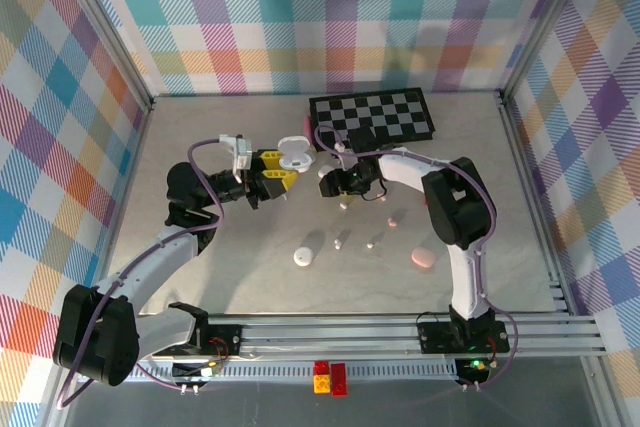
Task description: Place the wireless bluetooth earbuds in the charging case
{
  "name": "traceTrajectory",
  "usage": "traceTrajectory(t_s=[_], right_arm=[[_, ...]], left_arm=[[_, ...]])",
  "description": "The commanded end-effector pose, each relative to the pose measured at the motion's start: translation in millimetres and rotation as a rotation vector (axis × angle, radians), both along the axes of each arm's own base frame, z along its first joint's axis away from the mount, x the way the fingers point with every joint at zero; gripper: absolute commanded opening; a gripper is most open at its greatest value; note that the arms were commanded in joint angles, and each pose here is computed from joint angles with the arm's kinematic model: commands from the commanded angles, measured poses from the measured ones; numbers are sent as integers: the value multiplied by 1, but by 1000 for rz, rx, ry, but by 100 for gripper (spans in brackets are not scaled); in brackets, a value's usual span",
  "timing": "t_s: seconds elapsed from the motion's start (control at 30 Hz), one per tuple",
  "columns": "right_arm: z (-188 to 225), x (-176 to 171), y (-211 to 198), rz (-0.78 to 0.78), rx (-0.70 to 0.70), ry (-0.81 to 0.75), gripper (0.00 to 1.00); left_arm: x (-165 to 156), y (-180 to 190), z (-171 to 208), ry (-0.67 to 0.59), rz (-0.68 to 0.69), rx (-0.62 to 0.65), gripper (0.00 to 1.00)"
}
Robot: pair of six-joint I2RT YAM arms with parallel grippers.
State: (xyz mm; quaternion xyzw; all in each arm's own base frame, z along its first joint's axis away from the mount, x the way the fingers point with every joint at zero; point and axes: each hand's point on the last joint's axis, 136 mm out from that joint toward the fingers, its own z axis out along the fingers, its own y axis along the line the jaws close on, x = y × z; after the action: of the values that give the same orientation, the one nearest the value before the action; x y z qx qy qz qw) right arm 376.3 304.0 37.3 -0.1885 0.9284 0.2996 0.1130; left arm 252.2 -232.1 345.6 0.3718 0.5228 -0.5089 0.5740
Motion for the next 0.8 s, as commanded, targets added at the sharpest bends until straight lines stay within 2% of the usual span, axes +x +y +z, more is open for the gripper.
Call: traceTrajectory(t_s=[0.0, 0.4, 0.77], right_arm=[[-12, -18, -5, 53, -10, 58, 66], [-3, -62, -22, 70, 19, 80, 63], [4, -94, -25, 44, 116, 105, 63]], left_arm=[[-7, 4, 7, -49, -13, 0, 33], [-9, 3, 6, -52, -18, 10, 33], [-8, 3, 4, -44, -20, 15, 33]])
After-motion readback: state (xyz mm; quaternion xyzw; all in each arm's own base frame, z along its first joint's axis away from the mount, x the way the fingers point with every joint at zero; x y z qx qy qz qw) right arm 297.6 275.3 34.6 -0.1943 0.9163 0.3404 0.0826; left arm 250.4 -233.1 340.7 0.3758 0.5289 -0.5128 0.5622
